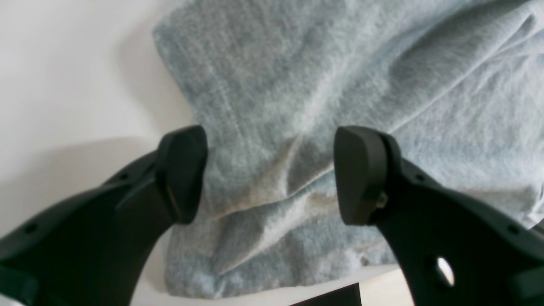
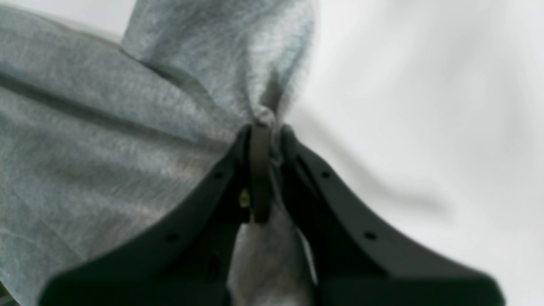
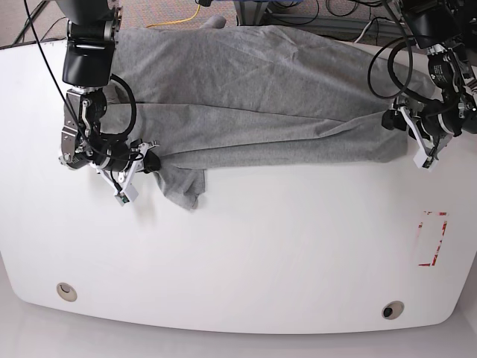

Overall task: Layout the t-shirt on the table in an organized manner, then fold the t-shirt properly
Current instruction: 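Open the left gripper and move it back along the fold, then regrasp the folded edge with the left gripper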

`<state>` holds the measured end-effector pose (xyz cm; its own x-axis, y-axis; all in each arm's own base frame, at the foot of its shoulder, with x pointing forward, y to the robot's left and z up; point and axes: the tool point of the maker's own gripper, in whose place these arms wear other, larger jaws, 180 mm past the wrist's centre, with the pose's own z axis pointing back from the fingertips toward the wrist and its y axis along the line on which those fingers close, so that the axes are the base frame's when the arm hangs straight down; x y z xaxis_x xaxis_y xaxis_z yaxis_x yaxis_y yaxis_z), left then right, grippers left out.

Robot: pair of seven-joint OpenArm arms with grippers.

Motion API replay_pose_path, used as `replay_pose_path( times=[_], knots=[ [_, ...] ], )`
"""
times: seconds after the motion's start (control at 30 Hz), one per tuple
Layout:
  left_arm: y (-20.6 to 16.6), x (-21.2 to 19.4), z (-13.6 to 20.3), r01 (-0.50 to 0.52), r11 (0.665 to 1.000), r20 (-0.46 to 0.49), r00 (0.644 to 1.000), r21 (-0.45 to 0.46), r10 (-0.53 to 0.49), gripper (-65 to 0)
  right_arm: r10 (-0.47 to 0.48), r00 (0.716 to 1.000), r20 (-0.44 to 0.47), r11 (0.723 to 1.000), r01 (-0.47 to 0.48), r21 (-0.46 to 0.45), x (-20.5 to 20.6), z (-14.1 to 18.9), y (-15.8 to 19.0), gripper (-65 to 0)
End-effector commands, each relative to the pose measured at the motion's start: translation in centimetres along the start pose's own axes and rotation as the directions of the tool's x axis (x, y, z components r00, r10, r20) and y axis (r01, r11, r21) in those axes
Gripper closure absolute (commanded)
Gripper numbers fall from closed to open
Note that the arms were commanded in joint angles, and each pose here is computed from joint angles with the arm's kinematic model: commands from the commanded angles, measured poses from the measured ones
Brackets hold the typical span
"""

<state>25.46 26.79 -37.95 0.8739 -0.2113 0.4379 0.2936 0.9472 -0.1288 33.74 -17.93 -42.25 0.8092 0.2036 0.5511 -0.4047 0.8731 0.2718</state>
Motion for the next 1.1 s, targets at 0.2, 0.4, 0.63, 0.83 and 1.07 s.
replay_pose_path(
  times=[0.2,0.4,0.63,0.83,1.07],
  knots=[
    [2.6,1.9,2.3,-0.038,0.997,0.090,0.995,0.065,0.032,-43.3,0.016,1.000,0.017,1.000,-0.016,-0.021,1.1,0.7,-0.6,-0.3],
    [2.7,2.1,2.4,-0.038,0.997,0.097,0.995,0.067,0.032,-43.6,0.016,1.000,0.017,1.000,-0.016,-0.021,1.1,0.7,-0.6,-0.3],
    [1.7,2.3,1.6,-0.011,0.999,0.081,0.997,0.043,0.008,-43.5,0.016,1.000,0.017,1.000,-0.016,-0.021,1.1,0.7,-0.6,-0.3],
    [0.7,2.0,0.8,-0.013,1.000,0.067,0.998,0.026,0.011,-43.5,0.016,1.000,0.017,1.000,-0.016,-0.021,1.1,0.7,-0.6,-0.3],
    [1.1,0.7,0.1,-0.019,0.996,0.004,1.000,0.083,0.018,-43.5,0.015,1.000,0.018,1.000,-0.015,-0.021,1.1,0.7,-0.7,-0.3]
  ],
)
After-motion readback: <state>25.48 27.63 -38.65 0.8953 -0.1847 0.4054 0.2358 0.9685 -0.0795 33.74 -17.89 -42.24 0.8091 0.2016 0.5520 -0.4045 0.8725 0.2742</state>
